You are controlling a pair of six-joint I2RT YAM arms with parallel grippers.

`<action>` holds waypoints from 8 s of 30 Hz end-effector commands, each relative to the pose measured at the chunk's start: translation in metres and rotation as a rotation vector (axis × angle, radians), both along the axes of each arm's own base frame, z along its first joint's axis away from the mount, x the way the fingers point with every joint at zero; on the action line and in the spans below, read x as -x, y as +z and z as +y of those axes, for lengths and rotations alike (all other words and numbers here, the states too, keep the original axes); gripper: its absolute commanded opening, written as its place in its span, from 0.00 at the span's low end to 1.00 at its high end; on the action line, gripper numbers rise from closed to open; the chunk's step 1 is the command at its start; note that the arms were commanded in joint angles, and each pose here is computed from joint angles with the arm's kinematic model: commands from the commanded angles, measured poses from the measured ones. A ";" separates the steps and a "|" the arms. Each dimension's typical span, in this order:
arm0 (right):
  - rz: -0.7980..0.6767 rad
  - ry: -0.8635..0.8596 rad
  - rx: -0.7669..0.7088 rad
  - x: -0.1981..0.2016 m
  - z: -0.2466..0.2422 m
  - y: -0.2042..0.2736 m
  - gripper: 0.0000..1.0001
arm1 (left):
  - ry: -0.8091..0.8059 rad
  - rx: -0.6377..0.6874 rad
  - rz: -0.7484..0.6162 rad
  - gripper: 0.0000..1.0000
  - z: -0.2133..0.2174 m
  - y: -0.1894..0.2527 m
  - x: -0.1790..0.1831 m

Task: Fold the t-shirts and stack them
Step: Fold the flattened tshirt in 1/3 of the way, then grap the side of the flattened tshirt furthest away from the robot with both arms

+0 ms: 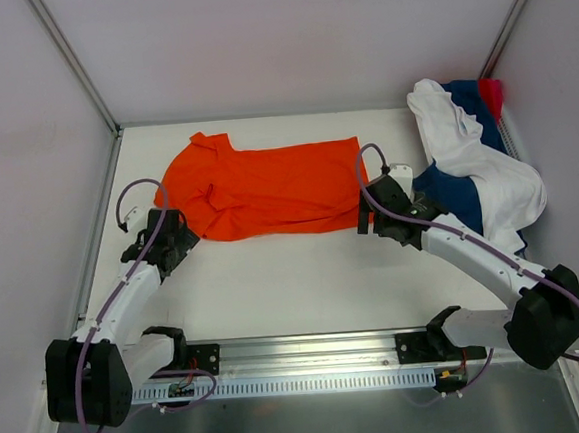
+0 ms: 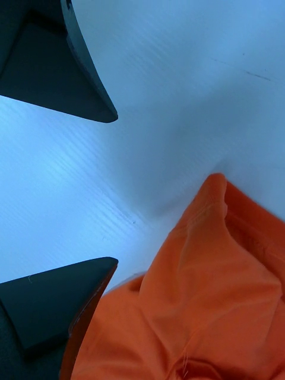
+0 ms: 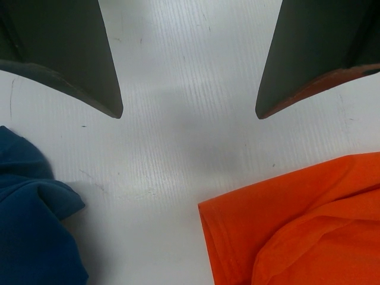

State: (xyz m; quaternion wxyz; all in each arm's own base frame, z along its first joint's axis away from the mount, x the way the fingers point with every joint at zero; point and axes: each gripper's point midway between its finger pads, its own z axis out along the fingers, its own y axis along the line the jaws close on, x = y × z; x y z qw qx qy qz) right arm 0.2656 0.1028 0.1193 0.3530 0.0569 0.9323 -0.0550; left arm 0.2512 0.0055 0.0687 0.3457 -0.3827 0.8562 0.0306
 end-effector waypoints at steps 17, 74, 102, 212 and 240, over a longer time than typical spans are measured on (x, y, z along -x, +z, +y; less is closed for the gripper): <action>0.036 0.026 0.016 -0.011 0.010 -0.031 1.00 | 0.080 -0.012 -0.021 0.84 0.043 -0.010 -0.035; 0.098 0.069 0.059 -0.024 0.038 -0.047 0.99 | -0.248 0.378 -0.290 0.00 -0.034 0.000 -0.129; 0.058 0.071 0.108 -0.029 0.028 -0.024 0.99 | -0.022 -0.047 -0.244 0.01 0.065 0.060 -0.095; -0.154 0.222 -0.296 -0.210 0.057 0.029 1.00 | -0.378 0.555 -0.547 0.00 -0.057 -0.019 -0.454; -0.050 -0.024 -0.531 -0.338 0.020 -0.064 0.99 | -0.456 0.596 -0.650 0.00 -0.060 -0.009 -0.439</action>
